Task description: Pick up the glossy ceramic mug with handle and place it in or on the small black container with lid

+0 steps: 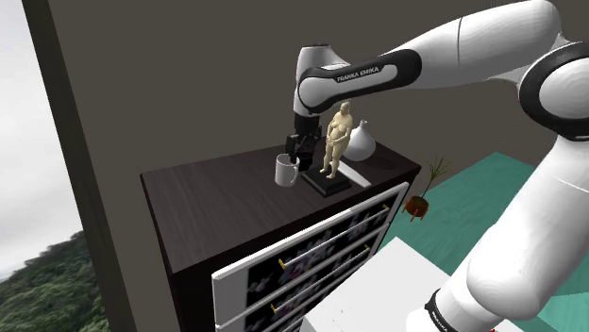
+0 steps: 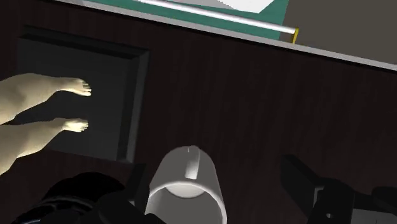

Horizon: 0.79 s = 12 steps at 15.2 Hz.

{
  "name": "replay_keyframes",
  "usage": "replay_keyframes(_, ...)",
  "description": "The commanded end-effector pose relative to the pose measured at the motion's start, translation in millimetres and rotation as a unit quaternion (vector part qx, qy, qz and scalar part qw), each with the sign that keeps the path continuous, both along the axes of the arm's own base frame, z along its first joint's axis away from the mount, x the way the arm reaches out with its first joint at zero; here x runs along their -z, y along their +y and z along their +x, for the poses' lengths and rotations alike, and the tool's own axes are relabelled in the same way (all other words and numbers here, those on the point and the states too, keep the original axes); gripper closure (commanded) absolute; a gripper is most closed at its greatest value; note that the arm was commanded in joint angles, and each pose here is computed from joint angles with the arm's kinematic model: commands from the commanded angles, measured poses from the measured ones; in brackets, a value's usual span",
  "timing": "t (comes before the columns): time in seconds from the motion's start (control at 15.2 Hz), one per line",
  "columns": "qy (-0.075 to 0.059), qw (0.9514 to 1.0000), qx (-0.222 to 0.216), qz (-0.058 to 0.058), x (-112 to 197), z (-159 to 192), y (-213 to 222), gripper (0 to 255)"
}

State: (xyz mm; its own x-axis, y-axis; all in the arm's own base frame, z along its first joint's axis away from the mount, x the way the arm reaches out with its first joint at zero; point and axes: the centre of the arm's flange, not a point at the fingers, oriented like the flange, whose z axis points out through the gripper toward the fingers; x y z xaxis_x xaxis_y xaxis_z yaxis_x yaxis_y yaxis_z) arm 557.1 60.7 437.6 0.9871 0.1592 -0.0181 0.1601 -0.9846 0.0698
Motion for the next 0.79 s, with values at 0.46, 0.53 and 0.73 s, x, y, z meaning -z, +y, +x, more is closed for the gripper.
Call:
replay_keyframes(0.46,0.008,0.9999,0.007,0.007,55,86,21,0)
replay_keyframes(0.53,0.008,0.9999,0.007,0.007,61,86,21,0)
replay_keyframes(0.73,0.008,0.9999,0.007,0.007,76,85,20,0)
